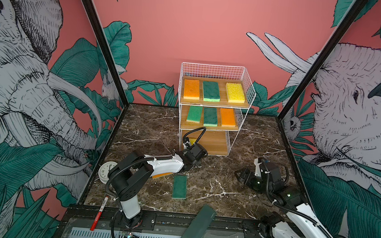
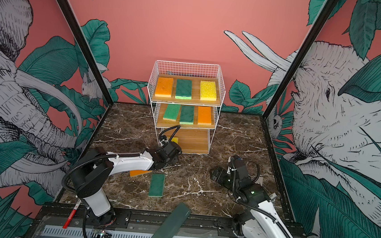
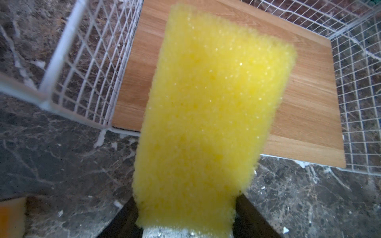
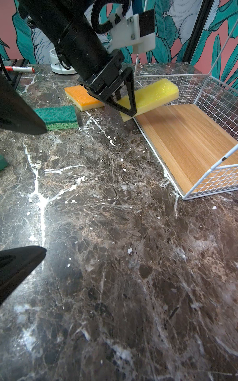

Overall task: Arrange cleaning sponges on a shelf
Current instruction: Place the cleaning sponge on the shelf.

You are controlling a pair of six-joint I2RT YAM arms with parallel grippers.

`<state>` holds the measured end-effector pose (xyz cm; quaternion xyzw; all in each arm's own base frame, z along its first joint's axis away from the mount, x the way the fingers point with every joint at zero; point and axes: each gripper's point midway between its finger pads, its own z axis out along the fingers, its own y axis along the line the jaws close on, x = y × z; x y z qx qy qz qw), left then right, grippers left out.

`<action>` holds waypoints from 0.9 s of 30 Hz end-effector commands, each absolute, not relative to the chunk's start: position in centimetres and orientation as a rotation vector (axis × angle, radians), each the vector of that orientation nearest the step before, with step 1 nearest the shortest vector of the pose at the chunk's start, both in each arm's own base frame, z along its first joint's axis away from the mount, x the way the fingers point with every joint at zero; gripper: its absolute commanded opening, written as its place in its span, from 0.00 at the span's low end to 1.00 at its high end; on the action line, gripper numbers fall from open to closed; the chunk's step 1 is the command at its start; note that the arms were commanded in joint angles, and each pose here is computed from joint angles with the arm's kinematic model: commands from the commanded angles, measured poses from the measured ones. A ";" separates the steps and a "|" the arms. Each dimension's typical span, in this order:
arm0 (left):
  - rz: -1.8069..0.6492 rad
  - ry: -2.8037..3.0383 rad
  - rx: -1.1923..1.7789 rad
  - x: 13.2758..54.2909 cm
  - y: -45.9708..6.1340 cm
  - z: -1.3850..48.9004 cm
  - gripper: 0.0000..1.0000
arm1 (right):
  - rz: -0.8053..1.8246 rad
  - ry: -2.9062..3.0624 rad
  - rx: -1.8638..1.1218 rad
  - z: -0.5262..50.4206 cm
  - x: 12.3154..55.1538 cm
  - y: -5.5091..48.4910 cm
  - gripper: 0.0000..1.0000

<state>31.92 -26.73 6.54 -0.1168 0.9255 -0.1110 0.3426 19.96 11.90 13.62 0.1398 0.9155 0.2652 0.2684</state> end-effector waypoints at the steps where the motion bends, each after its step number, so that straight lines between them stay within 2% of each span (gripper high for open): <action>1: -0.300 2.341 -0.376 33.0 -26.9 7.8 0.63 | 0.713 2.469 0.398 13.2 19.9 11.7 0.87; 27: -0.099 2.342 -0.432 34.3 -26.0 7.3 0.68 | 0.756 2.439 0.402 13.5 19.8 11.9 0.84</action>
